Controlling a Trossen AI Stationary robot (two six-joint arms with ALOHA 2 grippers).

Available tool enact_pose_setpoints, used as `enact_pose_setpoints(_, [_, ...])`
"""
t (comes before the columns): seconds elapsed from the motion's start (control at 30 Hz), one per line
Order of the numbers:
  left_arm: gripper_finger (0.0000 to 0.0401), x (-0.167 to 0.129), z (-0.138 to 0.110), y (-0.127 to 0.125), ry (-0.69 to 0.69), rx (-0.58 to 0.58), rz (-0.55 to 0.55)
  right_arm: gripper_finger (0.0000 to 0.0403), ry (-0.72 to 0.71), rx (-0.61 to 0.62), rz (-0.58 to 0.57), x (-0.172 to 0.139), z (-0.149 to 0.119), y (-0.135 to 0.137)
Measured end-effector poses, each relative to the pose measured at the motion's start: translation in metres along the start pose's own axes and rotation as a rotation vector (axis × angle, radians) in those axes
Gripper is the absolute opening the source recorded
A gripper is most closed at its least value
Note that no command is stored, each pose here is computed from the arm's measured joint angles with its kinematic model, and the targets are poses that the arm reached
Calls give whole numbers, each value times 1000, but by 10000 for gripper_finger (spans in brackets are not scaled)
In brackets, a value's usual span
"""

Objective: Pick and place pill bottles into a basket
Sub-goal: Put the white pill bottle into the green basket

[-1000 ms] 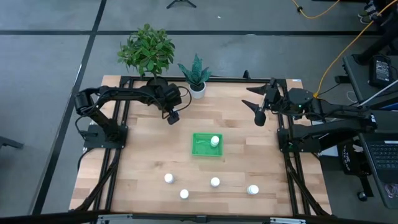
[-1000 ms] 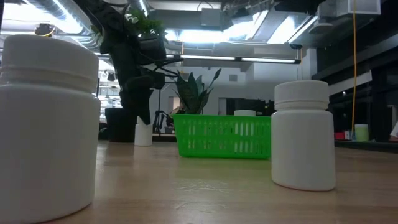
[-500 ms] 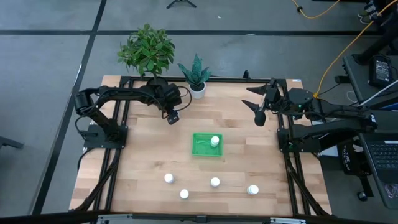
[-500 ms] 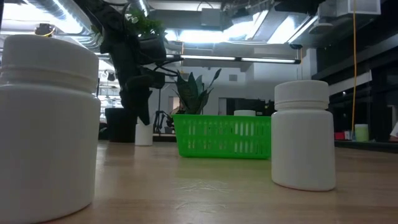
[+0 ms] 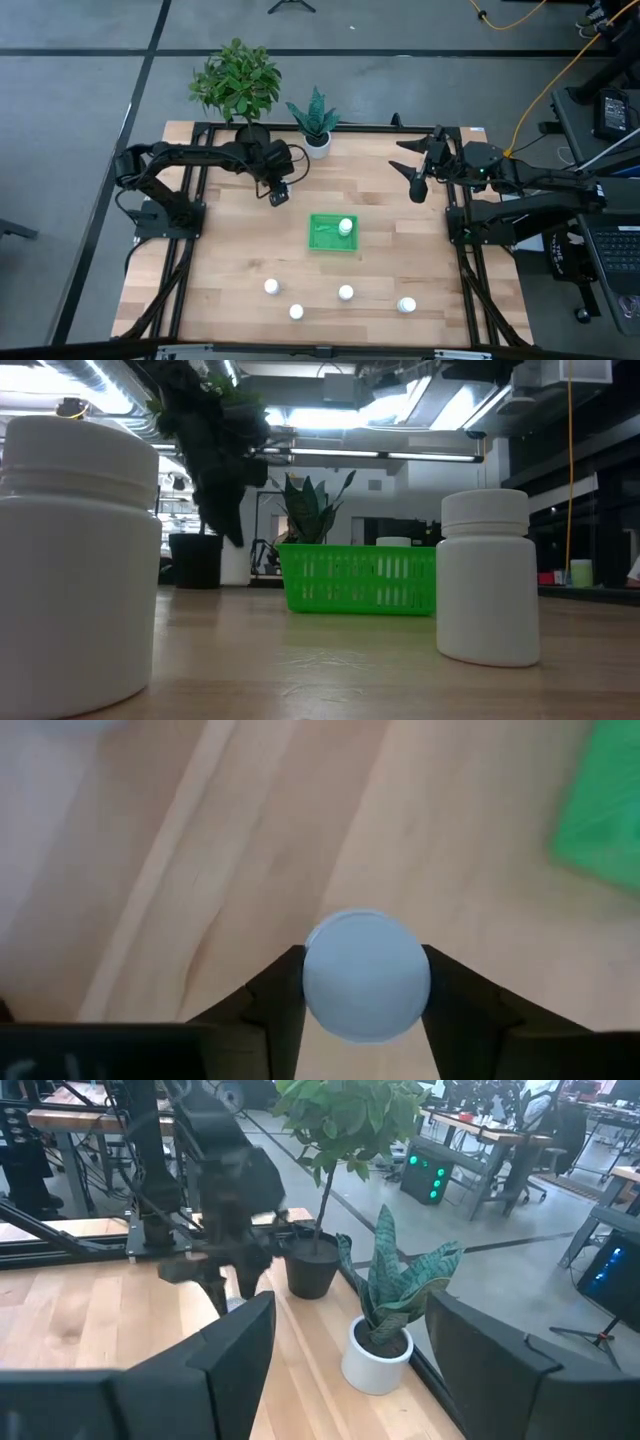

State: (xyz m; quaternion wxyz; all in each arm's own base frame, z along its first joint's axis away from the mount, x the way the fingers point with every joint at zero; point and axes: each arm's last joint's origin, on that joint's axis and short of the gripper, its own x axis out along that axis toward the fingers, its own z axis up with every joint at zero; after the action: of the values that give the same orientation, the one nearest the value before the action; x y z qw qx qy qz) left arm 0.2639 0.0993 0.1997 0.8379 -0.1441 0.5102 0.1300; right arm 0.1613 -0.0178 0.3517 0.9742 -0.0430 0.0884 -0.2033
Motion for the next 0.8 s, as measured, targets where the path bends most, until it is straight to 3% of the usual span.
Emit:
enact_pose_setpoints(0.23, [158, -51, 27, -38, -147, 106, -41, 260, 1, 0, 0, 0, 0, 0])
enact_pose_setpoints(0.53, [158, -126, 61, -81, -310, 254, 15, 260, -1, 5, 0, 0, 0, 0])
enact_pose_setpoints(0.8, [158, -149, 69, -98, -372, 280, -7, 260, -2, 35, 9, 0, 0, 0])
